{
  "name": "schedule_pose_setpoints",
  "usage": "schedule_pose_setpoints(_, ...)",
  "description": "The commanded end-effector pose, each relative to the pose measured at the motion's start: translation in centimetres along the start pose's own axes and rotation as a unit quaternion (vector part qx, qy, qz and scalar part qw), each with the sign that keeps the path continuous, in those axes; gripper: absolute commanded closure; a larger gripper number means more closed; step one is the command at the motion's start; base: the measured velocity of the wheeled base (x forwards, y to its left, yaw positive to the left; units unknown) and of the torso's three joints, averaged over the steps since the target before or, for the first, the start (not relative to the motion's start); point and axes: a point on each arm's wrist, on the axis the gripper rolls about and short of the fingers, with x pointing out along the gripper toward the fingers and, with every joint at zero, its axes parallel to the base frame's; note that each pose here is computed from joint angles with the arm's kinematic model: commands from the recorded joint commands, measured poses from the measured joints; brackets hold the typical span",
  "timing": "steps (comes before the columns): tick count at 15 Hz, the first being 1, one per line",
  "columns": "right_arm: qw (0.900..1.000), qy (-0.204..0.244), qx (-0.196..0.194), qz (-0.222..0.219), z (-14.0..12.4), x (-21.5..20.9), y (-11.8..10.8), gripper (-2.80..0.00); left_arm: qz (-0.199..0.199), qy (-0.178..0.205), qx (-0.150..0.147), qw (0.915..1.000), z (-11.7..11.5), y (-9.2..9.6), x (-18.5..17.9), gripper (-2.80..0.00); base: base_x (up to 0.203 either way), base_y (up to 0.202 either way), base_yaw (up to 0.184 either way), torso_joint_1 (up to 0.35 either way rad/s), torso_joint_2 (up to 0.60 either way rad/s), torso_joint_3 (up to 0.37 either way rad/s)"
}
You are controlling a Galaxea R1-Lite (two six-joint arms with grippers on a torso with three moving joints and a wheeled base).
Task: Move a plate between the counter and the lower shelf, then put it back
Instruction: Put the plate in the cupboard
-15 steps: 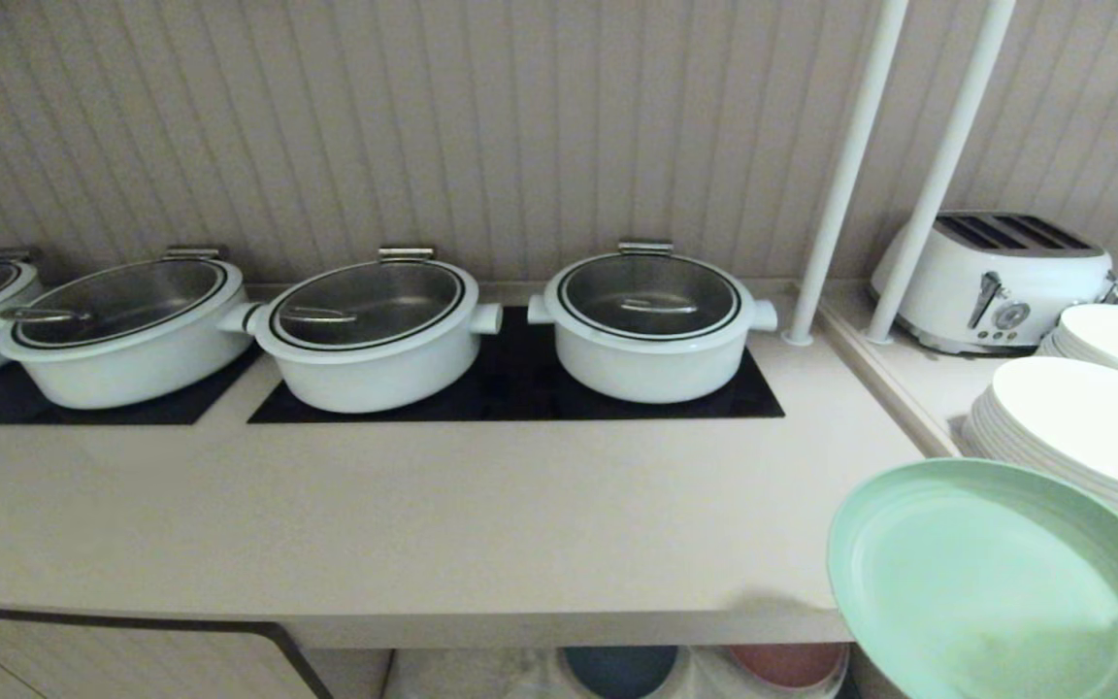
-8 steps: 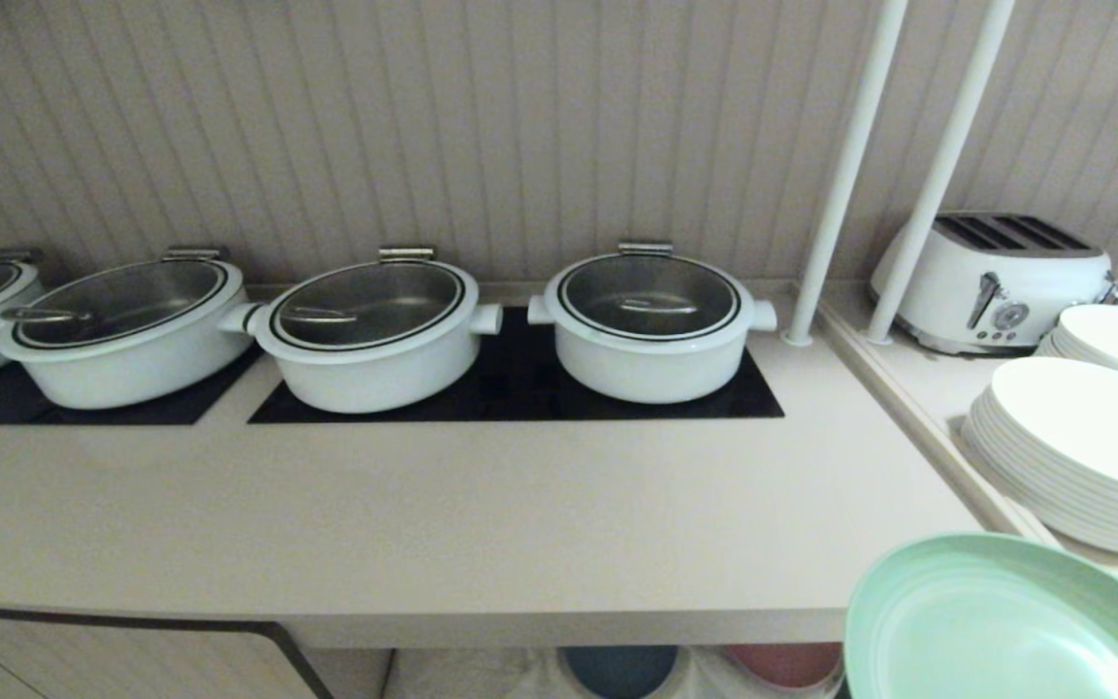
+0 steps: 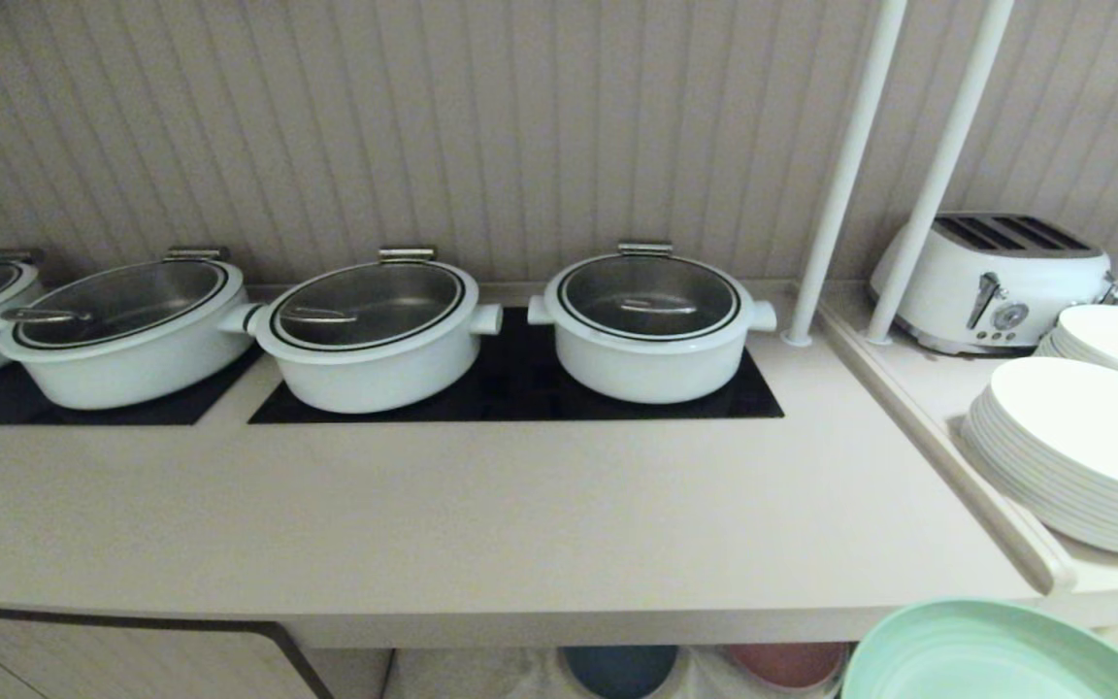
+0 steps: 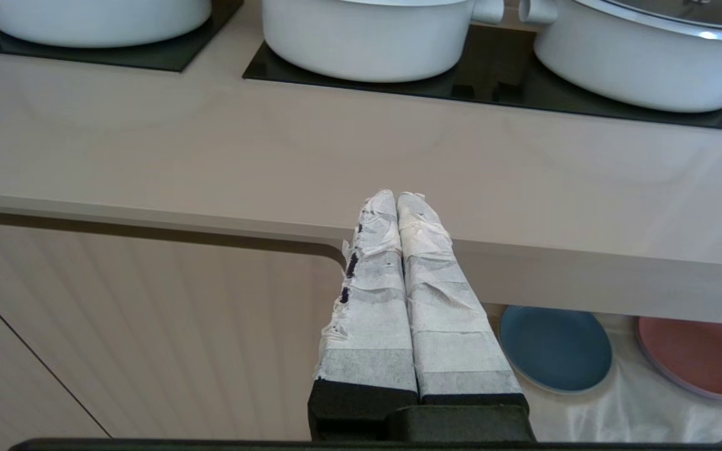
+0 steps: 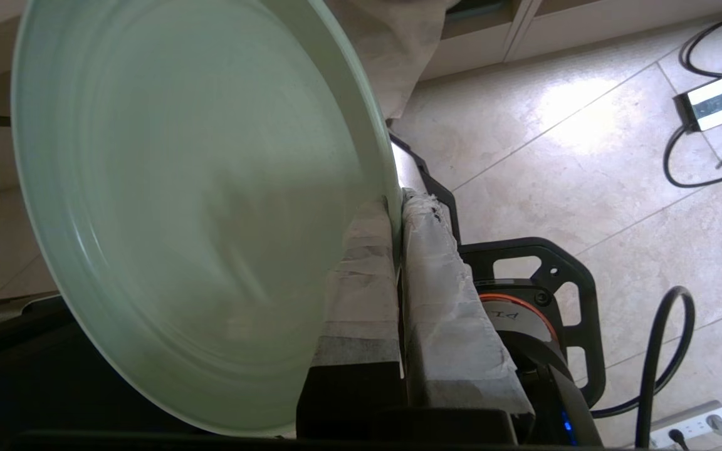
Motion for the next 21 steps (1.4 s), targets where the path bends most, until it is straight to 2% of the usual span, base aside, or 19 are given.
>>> schedule_pose_setpoints(1, 1.000, 0.002, 0.001, 0.003, -0.3, 0.0, -0.1, 0.00, 0.000, -0.001, 0.000, 1.0000, 0.0, 0.0, 0.0, 0.00, 0.000, 0.000, 0.000, 0.000, 0.00, 0.000)
schedule_pose_setpoints(10, 1.000, 0.001, 0.003, 0.010, -0.4, 0.7, -0.1, 0.00, 0.000, 0.000, 0.000, 1.0000, 0.0, 0.0, 0.0, 0.00, 0.000, 0.000, 0.000, 0.000, 0.00, 0.000)
schedule_pose_setpoints(21, 0.999, 0.005, 0.049, 0.023, -0.7, 1.3, 0.0, 0.00, 0.000, -0.001, 0.000, 1.0000, 0.0, 0.0, 0.0, 0.00, 0.000, 0.000, 0.000, 0.000, 0.00, 0.000)
